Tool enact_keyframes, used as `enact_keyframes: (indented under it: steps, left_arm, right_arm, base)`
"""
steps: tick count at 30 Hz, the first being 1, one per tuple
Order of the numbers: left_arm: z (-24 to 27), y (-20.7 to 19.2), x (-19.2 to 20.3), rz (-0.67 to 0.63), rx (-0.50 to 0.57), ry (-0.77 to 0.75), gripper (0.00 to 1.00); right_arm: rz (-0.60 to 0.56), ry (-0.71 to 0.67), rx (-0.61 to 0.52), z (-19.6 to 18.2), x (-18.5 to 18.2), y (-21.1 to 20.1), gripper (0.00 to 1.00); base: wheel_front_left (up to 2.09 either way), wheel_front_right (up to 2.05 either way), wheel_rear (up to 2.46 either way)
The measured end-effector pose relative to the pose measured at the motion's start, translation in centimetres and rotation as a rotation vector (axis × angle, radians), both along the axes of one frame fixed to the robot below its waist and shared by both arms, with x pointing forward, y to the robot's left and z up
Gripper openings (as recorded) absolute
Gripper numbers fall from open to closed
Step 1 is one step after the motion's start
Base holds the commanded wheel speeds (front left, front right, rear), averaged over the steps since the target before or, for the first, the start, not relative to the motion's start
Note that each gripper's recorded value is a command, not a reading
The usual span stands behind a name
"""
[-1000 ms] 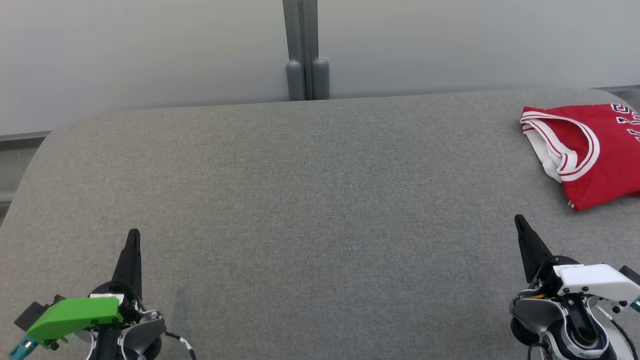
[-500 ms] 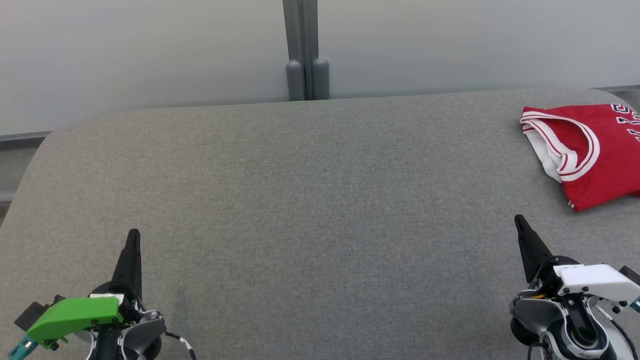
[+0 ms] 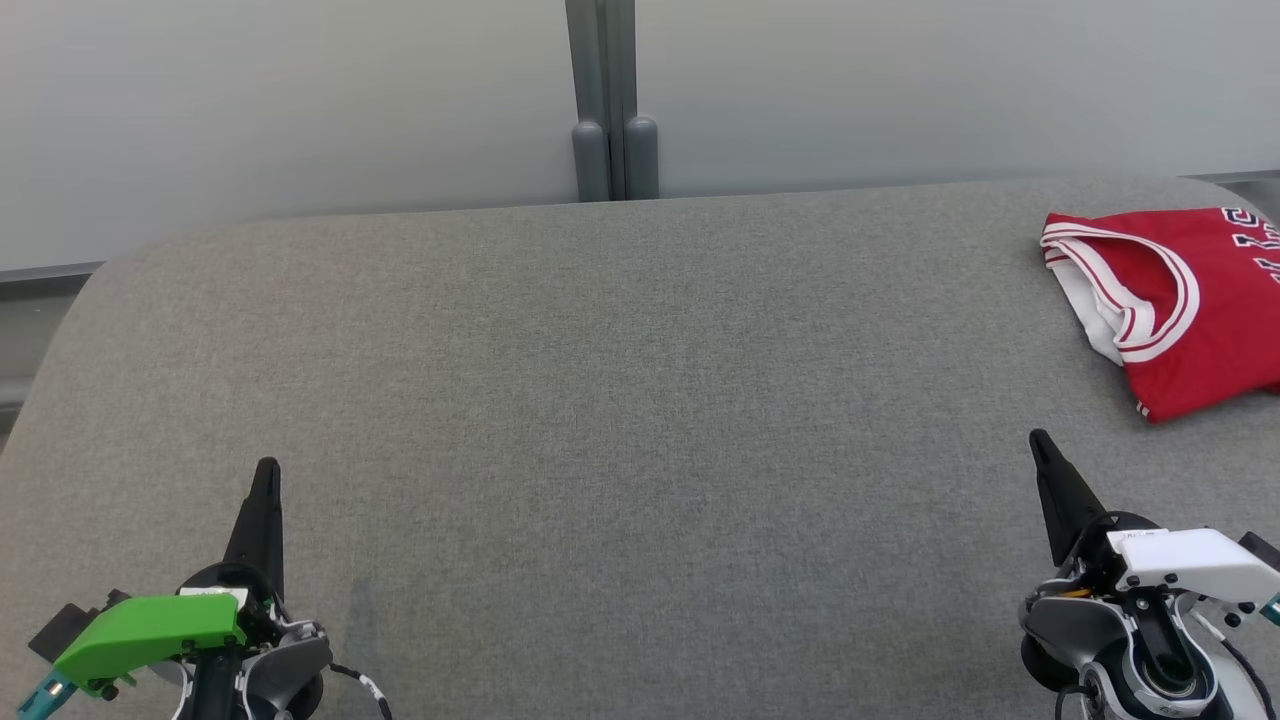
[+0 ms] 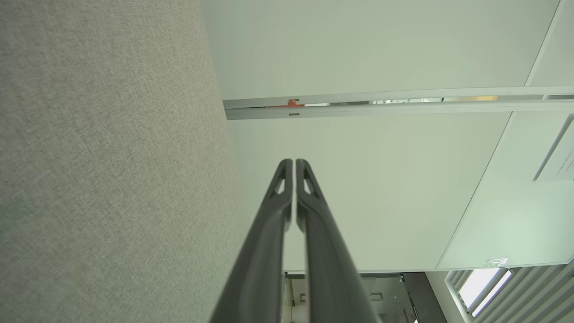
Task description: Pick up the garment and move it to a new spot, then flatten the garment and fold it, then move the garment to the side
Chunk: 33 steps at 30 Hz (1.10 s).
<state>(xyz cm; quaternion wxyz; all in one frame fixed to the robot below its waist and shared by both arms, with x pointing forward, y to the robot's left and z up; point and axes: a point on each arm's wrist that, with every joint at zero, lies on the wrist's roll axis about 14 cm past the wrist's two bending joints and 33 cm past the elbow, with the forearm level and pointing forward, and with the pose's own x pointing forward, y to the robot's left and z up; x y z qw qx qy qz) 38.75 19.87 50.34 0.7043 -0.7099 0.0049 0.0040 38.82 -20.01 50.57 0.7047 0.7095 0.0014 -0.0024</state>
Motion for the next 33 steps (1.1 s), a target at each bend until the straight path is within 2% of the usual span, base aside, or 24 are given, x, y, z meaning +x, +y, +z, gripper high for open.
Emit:
enact_keyframes:
  steps: [33]
  left_arm:
    - [0.00, 0.00, 0.00, 0.000, 0.000, 0.000, 0.00]
  right_arm:
    - [0.001, 0.000, 0.001, -0.01, 0.00, 0.04, 0.00]
  base:
    - [0.00, 0.00, 0.00]
